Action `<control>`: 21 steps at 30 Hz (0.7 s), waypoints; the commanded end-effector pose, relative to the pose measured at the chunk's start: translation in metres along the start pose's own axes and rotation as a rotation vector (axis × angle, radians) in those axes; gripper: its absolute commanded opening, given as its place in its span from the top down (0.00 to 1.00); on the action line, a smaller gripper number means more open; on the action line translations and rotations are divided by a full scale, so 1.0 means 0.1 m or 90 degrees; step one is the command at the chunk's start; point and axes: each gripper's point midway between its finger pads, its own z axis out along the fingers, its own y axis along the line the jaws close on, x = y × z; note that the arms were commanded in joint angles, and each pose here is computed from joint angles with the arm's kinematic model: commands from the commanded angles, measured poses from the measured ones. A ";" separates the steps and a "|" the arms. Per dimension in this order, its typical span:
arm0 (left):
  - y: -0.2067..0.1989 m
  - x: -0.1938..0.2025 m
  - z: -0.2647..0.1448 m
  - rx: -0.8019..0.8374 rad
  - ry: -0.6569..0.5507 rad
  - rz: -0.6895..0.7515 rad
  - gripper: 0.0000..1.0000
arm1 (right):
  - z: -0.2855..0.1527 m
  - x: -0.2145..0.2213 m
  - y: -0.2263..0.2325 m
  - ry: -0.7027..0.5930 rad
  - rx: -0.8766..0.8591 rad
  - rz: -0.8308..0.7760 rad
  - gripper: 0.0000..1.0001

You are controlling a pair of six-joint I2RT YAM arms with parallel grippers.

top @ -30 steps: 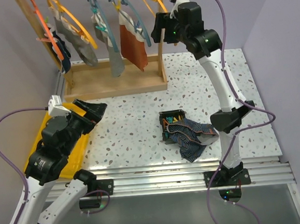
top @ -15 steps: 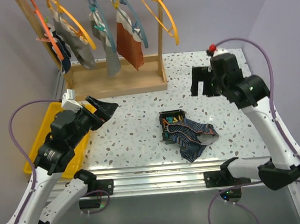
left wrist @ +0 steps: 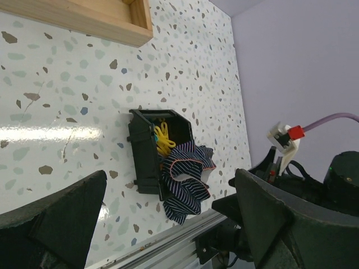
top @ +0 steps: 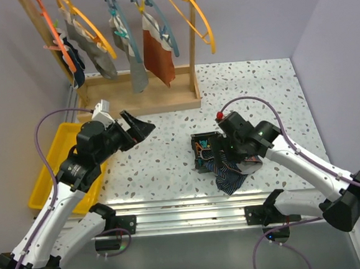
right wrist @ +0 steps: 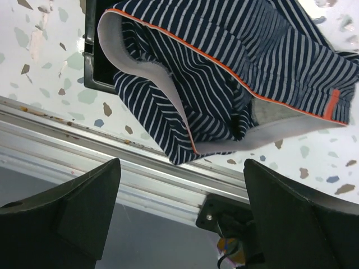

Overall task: Remove the underwear clipped to the hanger
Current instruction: Pick up the underwear from the center of the board.

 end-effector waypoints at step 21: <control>-0.39 0.51 0.31 0.218 0.224 0.197 0.03 | 0.55 0.10 0.17 0.018 -0.018 0.024 0.54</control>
